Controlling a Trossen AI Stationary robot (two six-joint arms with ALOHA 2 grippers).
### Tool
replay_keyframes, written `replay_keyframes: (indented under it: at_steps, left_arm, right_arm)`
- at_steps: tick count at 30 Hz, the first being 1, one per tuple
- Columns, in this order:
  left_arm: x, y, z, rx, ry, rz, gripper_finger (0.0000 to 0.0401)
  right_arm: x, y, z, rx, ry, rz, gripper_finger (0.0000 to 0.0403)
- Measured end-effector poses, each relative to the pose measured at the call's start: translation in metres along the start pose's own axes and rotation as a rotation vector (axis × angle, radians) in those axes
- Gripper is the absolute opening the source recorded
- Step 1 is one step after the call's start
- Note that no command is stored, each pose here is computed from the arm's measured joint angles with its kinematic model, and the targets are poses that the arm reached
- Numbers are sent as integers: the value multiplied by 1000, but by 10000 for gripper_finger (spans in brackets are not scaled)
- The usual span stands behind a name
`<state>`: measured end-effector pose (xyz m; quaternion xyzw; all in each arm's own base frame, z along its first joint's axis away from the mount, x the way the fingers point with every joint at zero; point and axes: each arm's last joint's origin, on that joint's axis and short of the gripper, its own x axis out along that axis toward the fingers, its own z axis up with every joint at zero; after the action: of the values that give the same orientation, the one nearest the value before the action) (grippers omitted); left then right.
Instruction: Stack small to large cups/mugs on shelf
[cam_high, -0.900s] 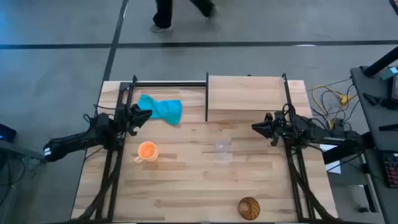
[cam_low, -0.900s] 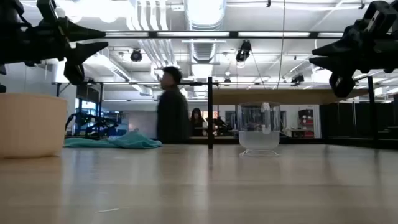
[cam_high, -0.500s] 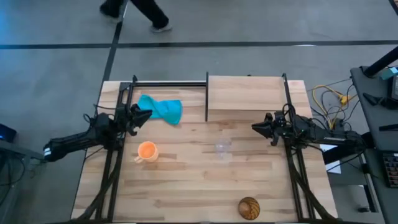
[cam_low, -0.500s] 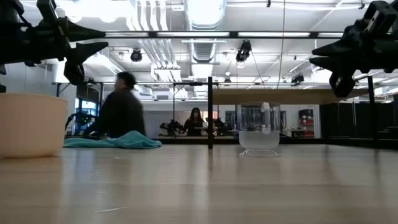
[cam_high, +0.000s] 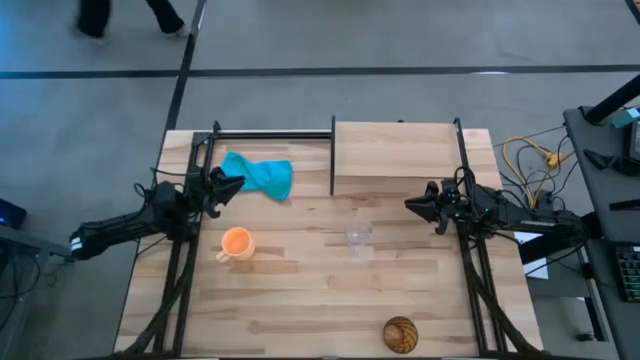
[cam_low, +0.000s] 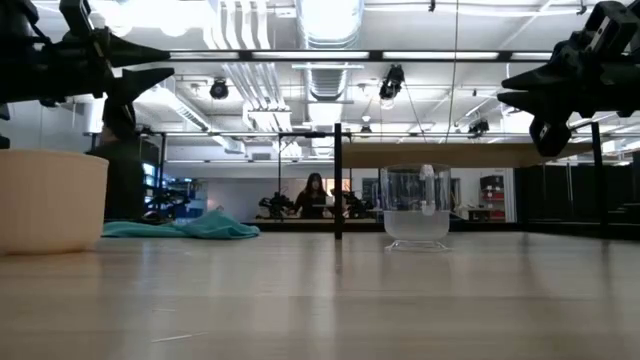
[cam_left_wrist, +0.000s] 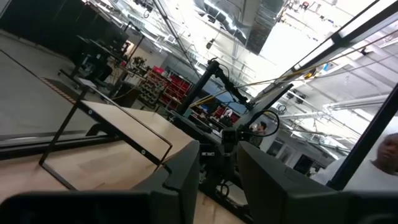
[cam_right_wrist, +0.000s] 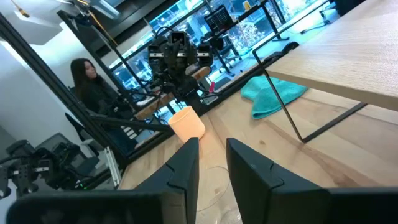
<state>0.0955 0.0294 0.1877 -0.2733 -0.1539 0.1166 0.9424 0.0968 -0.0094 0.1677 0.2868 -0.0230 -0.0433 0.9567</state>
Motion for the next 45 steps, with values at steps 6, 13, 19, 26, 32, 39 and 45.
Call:
replay_keyframes:
  at_steps: [6, 13, 19, 26, 32, 39, 45]
  left_arm:
    - [0, 0, 0, 0, 3, -5, 96]
    - [0, 0, 0, 0, 3, -4, 96]
    - [0, 0, 0, 0, 2, -4, 96]
    - [0, 0, 0, 0, 2, -4, 96]
    - [0, 0, 0, 0, 2, -4, 96]
    - [0, 0, 0, 0, 2, -4, 96]
    - [0, 0, 0, 0, 1, -2, 96]
  right_arm:
    - [0, 0, 0, 0, 0, 0, 77]
    - [0, 0, 0, 0, 0, 0, 77]
    - [0, 0, 0, 0, 0, 0, 77]
    - [0, 0, 0, 0, 0, 0, 77]
    - [0, 0, 0, -148, 0, -1, 77]
    - [0, 0, 0, -328, 0, -1, 77]
    - [0, 0, 0, -349, -1, -1, 77]
